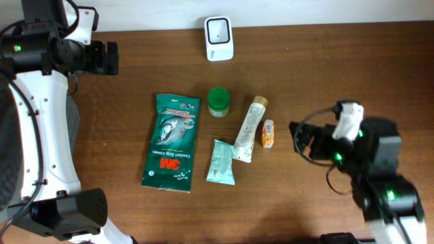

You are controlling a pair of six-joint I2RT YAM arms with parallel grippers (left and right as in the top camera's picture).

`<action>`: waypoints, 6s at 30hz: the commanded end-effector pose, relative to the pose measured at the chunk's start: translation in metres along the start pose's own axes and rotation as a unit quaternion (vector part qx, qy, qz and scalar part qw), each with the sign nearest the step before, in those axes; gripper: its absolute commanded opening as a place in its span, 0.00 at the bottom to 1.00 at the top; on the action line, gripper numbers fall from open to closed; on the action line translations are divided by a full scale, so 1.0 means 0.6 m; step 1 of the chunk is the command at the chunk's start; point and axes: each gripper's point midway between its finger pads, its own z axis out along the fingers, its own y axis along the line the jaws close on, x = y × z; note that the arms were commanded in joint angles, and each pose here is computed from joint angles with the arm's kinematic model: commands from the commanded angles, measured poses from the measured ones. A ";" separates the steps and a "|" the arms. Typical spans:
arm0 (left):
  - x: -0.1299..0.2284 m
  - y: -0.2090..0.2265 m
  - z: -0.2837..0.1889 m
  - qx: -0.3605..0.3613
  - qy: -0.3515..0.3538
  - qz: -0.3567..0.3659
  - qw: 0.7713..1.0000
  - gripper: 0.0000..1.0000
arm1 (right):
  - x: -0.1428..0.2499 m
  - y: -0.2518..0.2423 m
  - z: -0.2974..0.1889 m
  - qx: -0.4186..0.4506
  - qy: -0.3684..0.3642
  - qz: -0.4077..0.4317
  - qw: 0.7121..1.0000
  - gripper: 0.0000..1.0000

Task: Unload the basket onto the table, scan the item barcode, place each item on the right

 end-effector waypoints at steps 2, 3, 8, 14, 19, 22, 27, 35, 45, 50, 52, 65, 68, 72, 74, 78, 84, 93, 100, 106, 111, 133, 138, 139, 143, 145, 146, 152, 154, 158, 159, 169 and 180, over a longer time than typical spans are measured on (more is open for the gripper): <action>-0.003 0.003 -0.006 0.002 -0.006 0.007 1.000 0.99 | 0.019 -0.006 0.096 -0.032 0.083 0.018 0.996 0.93; -0.003 0.003 -0.006 0.002 -0.006 0.007 1.000 0.99 | 0.029 -0.012 0.131 -0.032 0.103 0.015 0.994 0.90; -0.003 0.003 -0.006 0.002 -0.006 0.007 1.000 0.99 | 0.143 -0.061 0.287 -0.011 0.223 0.044 0.974 0.69; -0.003 0.003 -0.006 0.002 -0.006 0.007 1.000 0.99 | 0.164 -0.078 0.304 0.057 0.243 0.026 0.968 0.04; -0.003 0.003 -0.006 0.002 -0.006 0.007 1.000 0.99 | 0.071 -0.112 0.217 0.288 0.213 -0.106 0.928 0.04; -0.003 0.003 -0.006 0.002 -0.006 0.007 1.000 0.99 | 0.094 -0.142 0.210 0.413 0.226 -0.221 0.854 0.08; -0.003 0.003 -0.006 0.002 -0.006 0.007 1.000 0.99 | 0.104 -0.086 0.249 0.315 0.259 -0.151 0.900 0.99; -0.003 0.003 -0.006 0.002 -0.006 0.007 1.000 0.99 | 0.123 -0.172 0.171 0.329 0.337 0.012 0.882 0.70; -0.003 0.003 -0.006 0.002 -0.006 0.007 1.000 0.99 | 0.221 -0.237 0.229 0.410 0.406 -0.113 0.809 0.30; -0.003 0.003 -0.006 0.002 -0.006 0.007 1.000 0.99 | 0.209 -0.202 0.230 0.371 0.424 -0.092 0.821 0.04; -0.003 0.003 -0.006 0.002 -0.006 0.007 1.000 0.99 | 0.167 -0.090 0.251 0.197 0.418 -0.078 0.883 0.04; -0.003 0.003 -0.006 0.002 -0.006 0.007 1.000 0.99 | 0.205 -0.134 0.308 -0.043 0.392 0.103 0.913 0.19; -0.001 0.002 -0.006 0.002 -0.005 0.007 1.000 0.99 | 0.193 -0.165 0.295 -0.015 0.391 0.124 0.912 0.33; -0.001 0.002 -0.006 0.002 -0.004 0.007 1.000 0.99 | 0.153 -0.207 0.253 0.012 0.402 0.112 0.909 0.41; -0.001 0.002 -0.006 0.002 -0.004 0.007 1.000 0.99 | 0.140 -0.230 0.237 0.048 0.410 0.108 0.904 0.46; -0.001 0.002 -0.006 0.002 -0.004 0.007 1.000 0.99 | 0.026 -0.177 0.160 0.033 0.402 0.076 0.912 0.46; -0.001 0.002 -0.006 0.002 -0.004 0.007 1.000 0.99 | -0.020 -0.118 0.037 0.084 0.290 0.085 0.950 0.49; -0.001 0.002 -0.006 0.002 -0.004 0.007 1.000 0.99 | 0.191 -0.197 0.240 0.088 0.341 0.135 0.926 0.57; -0.001 0.002 -0.006 0.002 -0.004 0.007 1.000 0.99 | 0.209 -0.223 0.267 0.106 0.346 0.134 0.923 0.37; -0.001 0.002 -0.006 0.002 -0.004 0.007 1.000 0.99 | 0.160 -0.200 0.240 0.108 0.369 0.138 0.913 0.41; -0.001 0.002 -0.006 0.002 -0.004 0.007 1.000 0.99 | 0.195 -0.220 0.231 0.136 0.386 0.137 0.902 0.40; -0.001 0.002 -0.006 0.002 -0.004 0.007 1.000 0.99 | -0.083 0.155 0.042 -0.504 0.189 0.099 0.837 0.04; -0.001 0.003 -0.006 0.002 -0.004 0.007 1.000 0.99 | -0.042 0.129 0.073 -0.413 0.234 0.066 0.878 0.04; -0.001 0.002 -0.006 0.002 -0.004 0.007 1.000 0.99 | -0.016 0.098 0.106 -0.321 0.274 0.067 0.904 0.04; -0.001 0.002 -0.006 0.002 -0.004 0.007 1.000 0.99 | -0.079 0.079 0.169 -0.027 0.261 -0.019 0.965 0.04; -0.001 0.002 -0.006 0.002 -0.004 0.007 1.000 0.99 | -0.144 0.110 0.192 0.034 0.231 -0.076 0.969 0.04; -0.001 0.002 -0.006 0.002 -0.004 0.007 1.000 0.99 | -0.179 0.120 0.219 0.060 0.209 -0.102 0.971 0.04; -0.001 0.002 -0.006 0.002 -0.004 0.007 1.000 0.99 | -0.320 0.147 0.451 0.233 -0.021 -0.334 0.913 0.04; -0.001 0.002 -0.006 0.002 -0.004 0.007 1.000 0.99 | -0.340 0.172 0.531 0.242 -0.085 -0.425 0.868 0.04; -0.001 0.002 -0.006 0.002 -0.004 0.007 1.000 0.99 | -0.279 0.140 0.641 0.250 -0.061 -0.516 0.817 0.04; -0.001 0.002 -0.006 0.002 -0.004 0.007 1.000 0.99 | -0.259 0.122 0.656 0.262 -0.042 -0.529 0.806 0.04; -0.001 0.002 -0.006 0.002 -0.004 0.007 1.000 0.99 | -0.249 0.123 0.648 0.263 -0.016 -0.561 0.785 0.04; -0.001 0.002 -0.006 0.002 -0.004 0.007 1.000 0.99 | -0.286 0.172 0.143 0.064 0.095 -0.175 0.978 0.04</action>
